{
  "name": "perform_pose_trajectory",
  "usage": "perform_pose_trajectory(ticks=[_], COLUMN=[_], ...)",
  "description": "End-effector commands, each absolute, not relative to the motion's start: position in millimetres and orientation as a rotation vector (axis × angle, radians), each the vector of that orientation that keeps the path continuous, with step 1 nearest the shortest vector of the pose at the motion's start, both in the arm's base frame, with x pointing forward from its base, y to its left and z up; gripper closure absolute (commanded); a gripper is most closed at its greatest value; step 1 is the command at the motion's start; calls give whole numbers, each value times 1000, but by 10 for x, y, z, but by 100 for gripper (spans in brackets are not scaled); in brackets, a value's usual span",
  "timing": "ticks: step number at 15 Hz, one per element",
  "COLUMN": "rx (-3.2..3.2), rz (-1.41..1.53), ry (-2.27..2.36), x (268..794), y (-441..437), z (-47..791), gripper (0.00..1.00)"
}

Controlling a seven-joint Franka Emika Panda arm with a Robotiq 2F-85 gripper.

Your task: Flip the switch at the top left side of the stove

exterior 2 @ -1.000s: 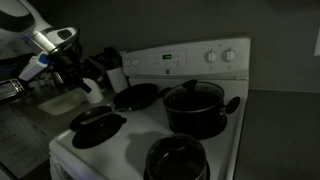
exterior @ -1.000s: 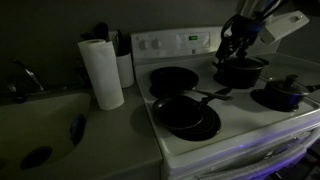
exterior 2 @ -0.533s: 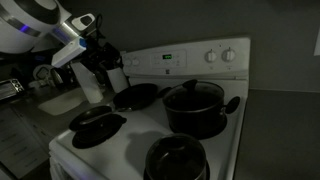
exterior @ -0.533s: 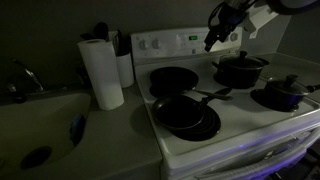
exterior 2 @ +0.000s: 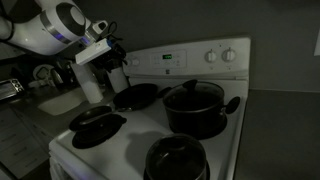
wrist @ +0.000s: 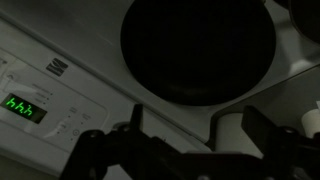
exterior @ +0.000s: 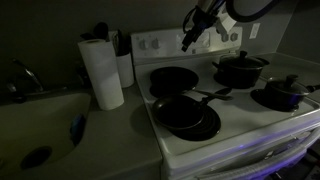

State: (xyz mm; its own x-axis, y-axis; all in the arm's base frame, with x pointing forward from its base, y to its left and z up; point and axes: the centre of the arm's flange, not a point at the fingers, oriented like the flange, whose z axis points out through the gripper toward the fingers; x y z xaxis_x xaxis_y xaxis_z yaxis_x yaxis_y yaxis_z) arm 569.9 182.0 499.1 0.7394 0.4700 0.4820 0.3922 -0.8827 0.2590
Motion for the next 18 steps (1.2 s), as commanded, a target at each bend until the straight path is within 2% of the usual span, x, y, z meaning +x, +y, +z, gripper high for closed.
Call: perform_pose_trajectory(ticks=[1, 7, 14, 15, 16, 17, 18], rx=[2797, 2688, 2469, 2436, 2398, 2368, 2339], rz=[834, 853, 795, 791, 787, 782, 775], ry=[704, 950, 1489, 1551, 1603, 1650, 1674], x=[5715, 5982, 6737, 6835, 6916, 6964, 7236], y=[1831, 2091, 2657, 2775, 2898, 2951, 2723], z=[4985, 5077, 5389, 5421, 5429, 5440, 5392], gripper=[0, 0, 0, 25, 28, 34, 42])
